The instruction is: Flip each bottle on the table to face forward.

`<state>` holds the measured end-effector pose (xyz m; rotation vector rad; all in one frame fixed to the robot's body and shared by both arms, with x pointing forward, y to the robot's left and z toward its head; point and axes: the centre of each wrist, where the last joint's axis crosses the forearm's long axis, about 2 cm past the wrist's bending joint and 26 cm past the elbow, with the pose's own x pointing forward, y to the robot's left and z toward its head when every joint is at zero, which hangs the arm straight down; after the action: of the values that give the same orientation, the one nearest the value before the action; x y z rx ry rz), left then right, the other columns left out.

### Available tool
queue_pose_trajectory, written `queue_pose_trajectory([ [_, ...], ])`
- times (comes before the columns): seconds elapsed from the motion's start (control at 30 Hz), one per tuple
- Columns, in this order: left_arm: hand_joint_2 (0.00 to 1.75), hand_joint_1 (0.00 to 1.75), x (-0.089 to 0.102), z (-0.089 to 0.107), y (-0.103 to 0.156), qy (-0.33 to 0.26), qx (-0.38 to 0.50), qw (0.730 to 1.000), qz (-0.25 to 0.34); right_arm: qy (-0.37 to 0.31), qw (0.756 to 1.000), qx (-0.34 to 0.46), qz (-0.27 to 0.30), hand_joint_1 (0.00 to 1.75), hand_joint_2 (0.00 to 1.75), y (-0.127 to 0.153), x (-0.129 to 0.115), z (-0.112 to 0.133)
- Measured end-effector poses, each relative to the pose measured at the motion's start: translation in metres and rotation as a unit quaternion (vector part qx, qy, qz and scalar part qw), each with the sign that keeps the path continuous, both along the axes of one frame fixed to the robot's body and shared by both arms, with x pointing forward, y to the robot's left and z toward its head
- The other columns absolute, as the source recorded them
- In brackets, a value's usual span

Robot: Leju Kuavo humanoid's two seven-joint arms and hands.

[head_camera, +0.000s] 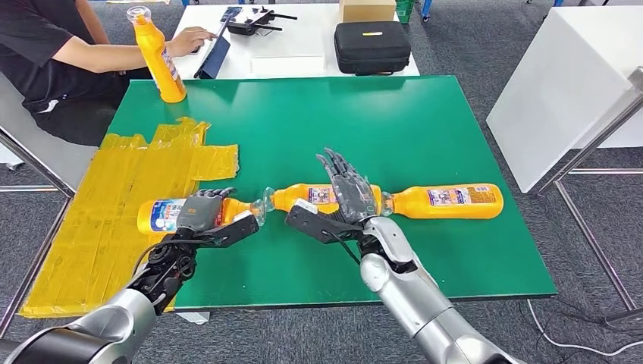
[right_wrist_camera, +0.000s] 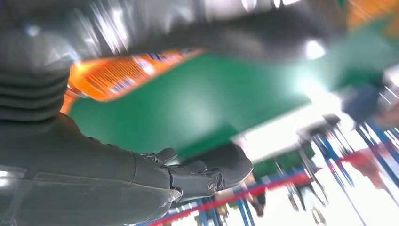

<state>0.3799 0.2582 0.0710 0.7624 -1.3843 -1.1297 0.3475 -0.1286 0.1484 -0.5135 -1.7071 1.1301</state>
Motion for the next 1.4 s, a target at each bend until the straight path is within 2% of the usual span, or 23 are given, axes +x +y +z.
queue_pose_trajectory([
  [0.1,0.00,0.00,0.003,0.003,0.001,0.015,-0.015,1.000,-0.010,0.031,0.999,-0.040,-0.006,0.00,1.75,-0.002,-0.001,-0.004],
  [0.4,0.00,0.00,0.003,0.001,0.001,0.026,-0.034,0.999,-0.017,0.038,0.997,-0.066,-0.007,0.00,1.75,-0.007,0.001,-0.005],
  [0.57,0.00,0.00,0.004,0.003,0.003,0.020,-0.126,0.991,-0.025,0.048,0.993,-0.111,-0.010,0.00,1.75,-0.011,0.008,-0.009],
  [0.67,0.00,0.00,0.006,0.006,0.007,-0.003,-0.234,0.972,-0.016,0.043,0.989,-0.144,-0.013,0.00,1.75,-0.012,0.017,-0.013],
  [0.77,0.00,0.00,0.006,0.012,0.008,-0.039,-0.345,0.938,-0.004,0.043,0.984,-0.174,-0.019,0.00,1.75,-0.013,0.026,-0.019],
  [0.83,0.00,0.00,0.007,0.020,0.009,-0.064,-0.388,0.920,0.001,0.046,0.981,-0.186,-0.021,0.00,1.75,-0.013,0.029,-0.023],
  [1.1,0.00,0.00,0.000,0.044,0.007,-0.149,-0.480,0.865,0.002,0.039,0.974,-0.218,-0.051,0.00,1.75,-0.020,0.031,-0.035],
  [1.4,0.00,0.00,-0.023,0.076,-0.001,-0.216,-0.532,0.818,-0.029,0.062,0.961,-0.257,-0.076,0.00,1.75,-0.044,0.035,-0.047],
])
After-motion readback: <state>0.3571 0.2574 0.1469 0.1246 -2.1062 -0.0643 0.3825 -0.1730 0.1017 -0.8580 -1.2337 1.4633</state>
